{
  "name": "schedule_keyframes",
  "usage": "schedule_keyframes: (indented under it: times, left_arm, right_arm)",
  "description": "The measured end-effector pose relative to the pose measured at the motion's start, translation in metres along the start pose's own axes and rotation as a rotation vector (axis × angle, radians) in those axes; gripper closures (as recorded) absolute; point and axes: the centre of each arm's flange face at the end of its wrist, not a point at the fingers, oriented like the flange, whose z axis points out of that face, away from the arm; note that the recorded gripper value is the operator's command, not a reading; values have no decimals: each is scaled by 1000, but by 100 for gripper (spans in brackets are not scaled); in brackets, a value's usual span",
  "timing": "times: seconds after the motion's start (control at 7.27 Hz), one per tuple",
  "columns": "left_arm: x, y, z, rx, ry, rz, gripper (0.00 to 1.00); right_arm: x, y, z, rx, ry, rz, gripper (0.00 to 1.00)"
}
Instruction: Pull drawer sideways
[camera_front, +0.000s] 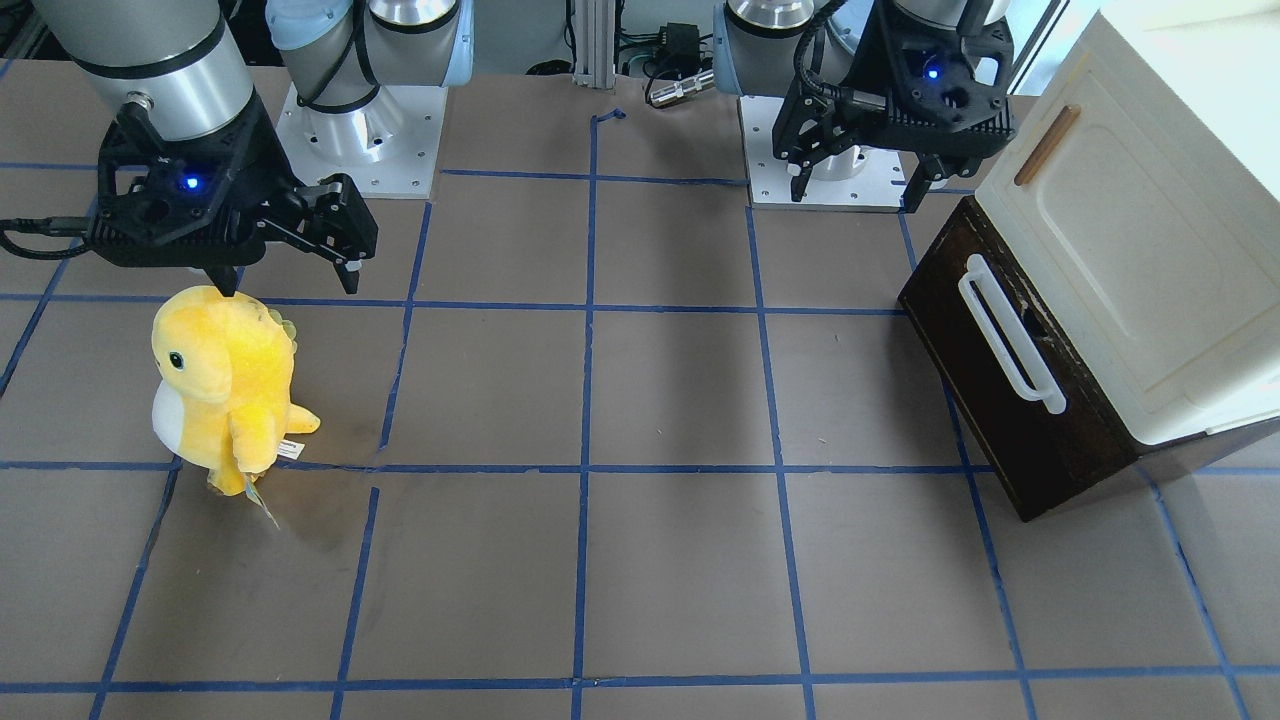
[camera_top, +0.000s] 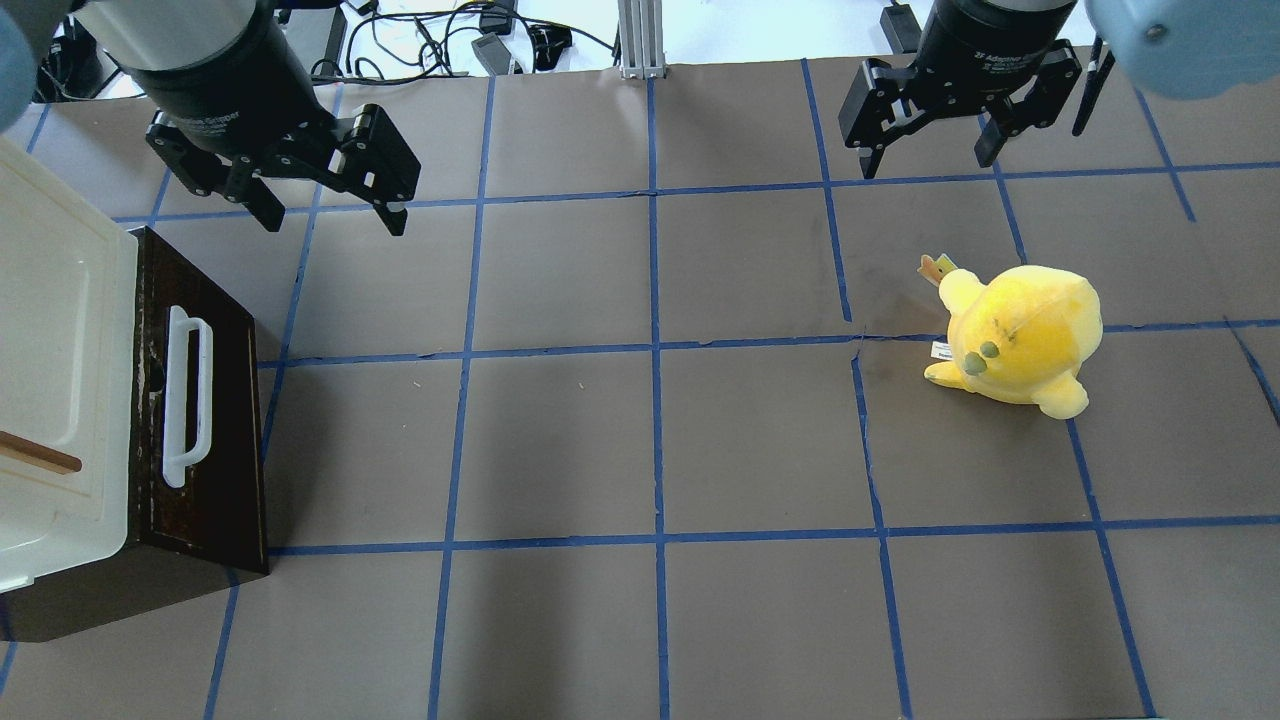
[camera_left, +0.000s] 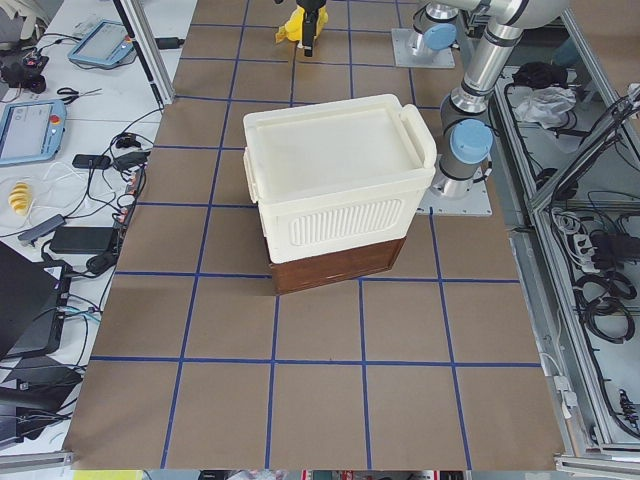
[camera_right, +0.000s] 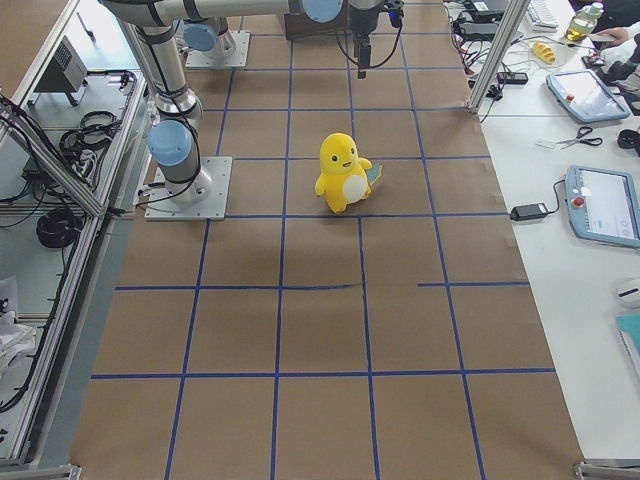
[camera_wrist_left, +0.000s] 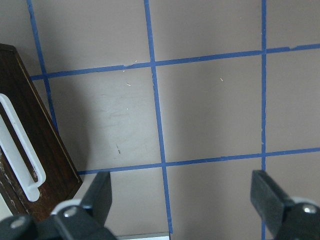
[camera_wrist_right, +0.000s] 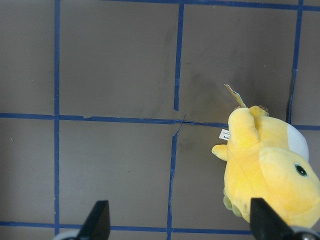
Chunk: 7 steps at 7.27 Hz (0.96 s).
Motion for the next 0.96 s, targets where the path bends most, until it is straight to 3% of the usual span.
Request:
schedule_keyframes:
  times: [0.96]
  left_arm:
    - [-1,3,5,-8,2,-4,0]
  right_arm:
    - [0,0,0,0,0,0,0]
